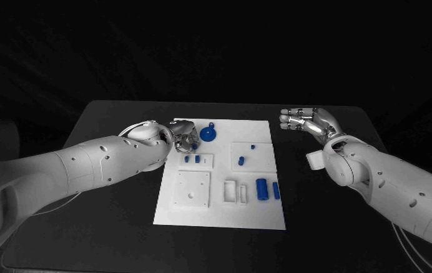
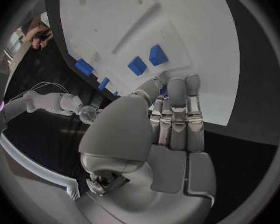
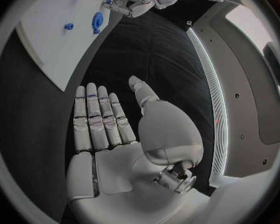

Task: Assemble the parts on the task board

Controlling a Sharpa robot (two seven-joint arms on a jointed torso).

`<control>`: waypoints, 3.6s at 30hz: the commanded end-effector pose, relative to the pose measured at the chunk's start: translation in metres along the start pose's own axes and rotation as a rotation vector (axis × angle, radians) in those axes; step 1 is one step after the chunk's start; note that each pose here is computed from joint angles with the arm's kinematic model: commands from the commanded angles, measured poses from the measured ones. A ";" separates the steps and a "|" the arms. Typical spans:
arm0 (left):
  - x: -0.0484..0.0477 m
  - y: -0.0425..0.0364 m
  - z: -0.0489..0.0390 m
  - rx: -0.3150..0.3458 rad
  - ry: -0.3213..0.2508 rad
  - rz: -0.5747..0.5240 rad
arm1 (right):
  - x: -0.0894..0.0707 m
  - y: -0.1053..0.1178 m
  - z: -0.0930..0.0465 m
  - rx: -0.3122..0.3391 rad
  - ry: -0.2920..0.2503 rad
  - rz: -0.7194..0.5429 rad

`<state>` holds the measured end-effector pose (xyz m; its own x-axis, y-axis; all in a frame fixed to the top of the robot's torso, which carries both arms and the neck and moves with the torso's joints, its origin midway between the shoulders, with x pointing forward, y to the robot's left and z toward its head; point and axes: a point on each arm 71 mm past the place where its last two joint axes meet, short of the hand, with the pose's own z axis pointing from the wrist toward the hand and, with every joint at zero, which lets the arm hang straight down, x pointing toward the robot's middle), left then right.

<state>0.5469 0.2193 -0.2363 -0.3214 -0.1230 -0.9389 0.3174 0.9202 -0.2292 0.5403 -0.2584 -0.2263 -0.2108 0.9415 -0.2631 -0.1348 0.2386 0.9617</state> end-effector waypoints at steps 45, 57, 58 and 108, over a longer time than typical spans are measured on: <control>-0.0210 0.0465 -0.0154 -0.073 -0.126 -0.102 | 0.013 0.003 0.002 -0.018 0.080 -0.137; -0.0760 0.0765 -0.0333 -0.024 -0.311 -0.702 | 0.044 0.014 0.014 -0.063 0.238 -0.593; -0.0783 0.0771 -0.0354 -0.013 -0.314 -0.774 | 0.048 0.016 0.016 -0.068 0.251 -0.636; -0.0809 0.0245 -0.0569 0.213 -0.284 -1.100 | 0.126 0.013 0.032 -0.091 0.387 -1.268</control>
<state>0.5297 0.2747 -0.1549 -0.3141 -0.9205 -0.2323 0.1288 0.2011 -0.9711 0.5442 -0.1291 -0.2410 -0.1553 -0.0354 -0.9872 -0.5005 0.8644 0.0477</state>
